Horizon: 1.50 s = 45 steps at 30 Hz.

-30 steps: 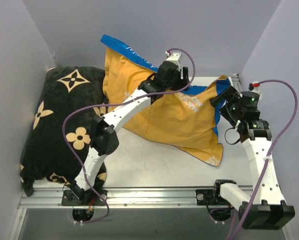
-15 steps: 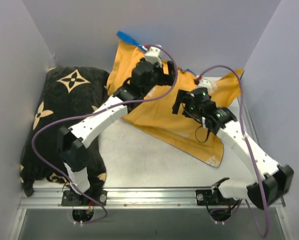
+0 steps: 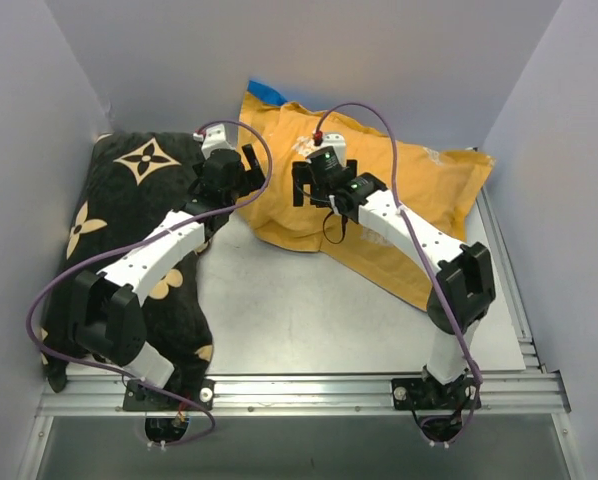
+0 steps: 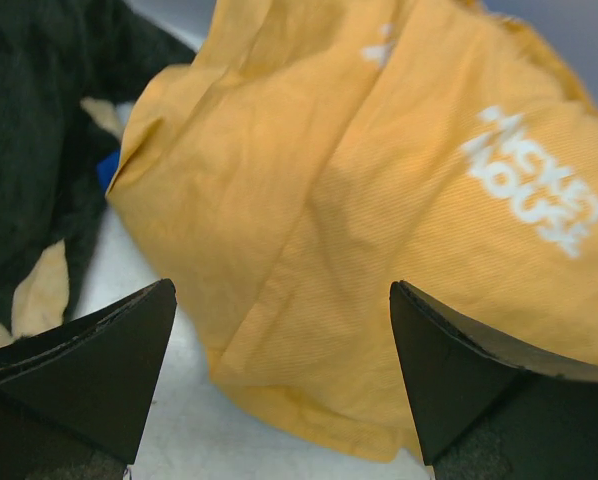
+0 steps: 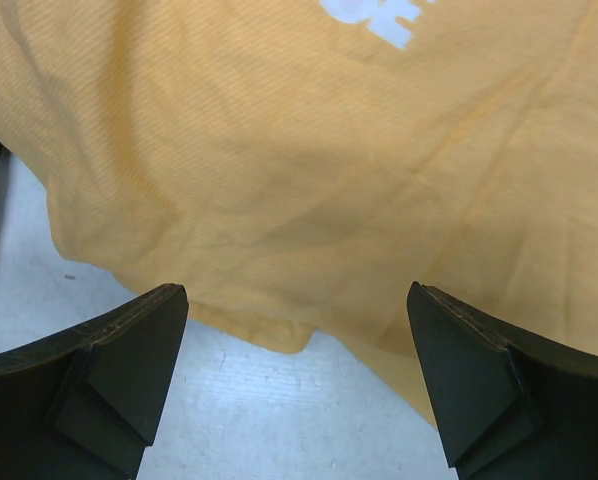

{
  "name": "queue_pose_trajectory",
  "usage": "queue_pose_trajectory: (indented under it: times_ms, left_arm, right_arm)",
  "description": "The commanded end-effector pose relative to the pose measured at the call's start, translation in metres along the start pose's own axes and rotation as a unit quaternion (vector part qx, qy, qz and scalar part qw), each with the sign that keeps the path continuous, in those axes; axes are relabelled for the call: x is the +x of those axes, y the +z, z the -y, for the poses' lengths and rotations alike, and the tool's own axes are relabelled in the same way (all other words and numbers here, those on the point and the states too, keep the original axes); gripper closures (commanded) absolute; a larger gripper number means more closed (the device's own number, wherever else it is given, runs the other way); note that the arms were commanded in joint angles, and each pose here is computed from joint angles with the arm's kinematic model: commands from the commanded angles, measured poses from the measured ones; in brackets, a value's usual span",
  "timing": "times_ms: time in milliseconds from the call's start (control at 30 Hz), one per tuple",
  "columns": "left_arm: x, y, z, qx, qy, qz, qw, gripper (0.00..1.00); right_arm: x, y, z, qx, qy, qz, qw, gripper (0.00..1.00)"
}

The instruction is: Remove the pillowcase from the pillow

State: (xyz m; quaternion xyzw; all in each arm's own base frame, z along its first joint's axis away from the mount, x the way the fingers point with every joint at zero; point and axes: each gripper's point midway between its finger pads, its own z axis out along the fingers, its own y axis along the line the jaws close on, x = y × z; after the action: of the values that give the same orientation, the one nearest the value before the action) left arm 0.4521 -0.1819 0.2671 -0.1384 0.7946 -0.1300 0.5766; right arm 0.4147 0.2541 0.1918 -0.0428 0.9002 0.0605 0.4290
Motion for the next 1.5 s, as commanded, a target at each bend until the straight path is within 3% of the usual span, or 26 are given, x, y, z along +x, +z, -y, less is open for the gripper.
queue_pose_trajectory:
  times_ms: [0,100,233,333,533,600,633,700,733,800,900,933,1067,1267,1400,1467]
  left_arm:
    - [0.016,0.007,-0.012,-0.006,-0.036,-0.028,0.999,0.02]
    - [0.022,0.002,-0.026,-0.025,-0.048,-0.029,0.998,0.02]
    - [0.018,-0.01,-0.06,-0.087,-0.08,-0.023,0.993,0.03]
    - [0.013,-0.022,-0.083,-0.131,-0.108,-0.012,0.985,0.03]
    - [0.002,-0.04,-0.091,-0.132,-0.128,0.01,0.983,0.03]
    - [-0.001,-0.043,-0.089,-0.124,-0.129,0.011,0.984,0.03]
    - [0.003,-0.043,-0.091,-0.124,-0.125,0.008,0.984,0.03]
    - [0.0,-0.043,-0.088,-0.11,-0.127,0.015,0.986,0.03]
    - [0.007,-0.041,-0.085,-0.096,-0.118,0.004,0.988,0.04]
    - [0.011,-0.038,-0.08,-0.081,-0.113,-0.003,0.99,0.05]
    - [0.026,-0.033,-0.069,-0.049,-0.101,-0.029,0.993,0.05]
    - [0.032,-0.032,-0.063,-0.033,-0.091,-0.037,0.995,0.05]
    - [0.063,-0.036,-0.014,0.048,-0.043,-0.074,0.995,0.04]
    - [0.11,-0.07,0.056,0.128,0.015,-0.102,0.986,0.03]
    - [0.145,-0.064,0.049,0.104,0.012,-0.136,0.985,0.04]
    - [0.162,-0.058,0.04,0.085,0.014,-0.152,0.985,0.1]
  right_arm:
    - [-0.023,0.007,-0.031,-0.009,-0.028,0.035,0.999,0.01]
    - [-0.055,0.009,-0.065,-0.019,-0.048,0.076,0.996,0.01]
    - [-0.062,0.029,-0.083,-0.008,-0.035,0.08,0.996,0.01]
    - [-0.053,0.049,-0.087,0.01,-0.02,0.069,0.997,0.03]
    - [-0.028,0.081,-0.094,0.028,-0.021,0.048,0.998,0.1]
    - [-0.019,0.088,-0.09,0.037,-0.025,0.038,0.998,0.19]
    - [-0.014,0.087,-0.088,0.042,-0.028,0.032,0.998,0.39]
    - [0.002,0.079,-0.073,0.065,-0.036,0.021,0.997,0.66]
    - [0.005,0.077,-0.063,0.082,-0.033,0.024,0.996,0.89]
    - [0.02,0.06,-0.041,0.103,-0.034,0.015,0.994,1.0]
    - [0.008,0.025,-0.018,0.099,0.009,0.044,0.994,1.0]
    - [0.029,0.024,-0.002,0.11,0.01,0.032,0.993,1.0]
    - [0.042,-0.018,0.025,0.062,0.088,0.034,0.994,1.0]
    - [0.081,-0.049,0.057,0.037,0.114,0.024,0.993,1.0]
    - [0.096,-0.054,0.069,0.005,0.15,0.009,0.989,0.93]
    - [0.09,-0.059,0.07,-0.004,0.151,0.02,0.988,0.84]
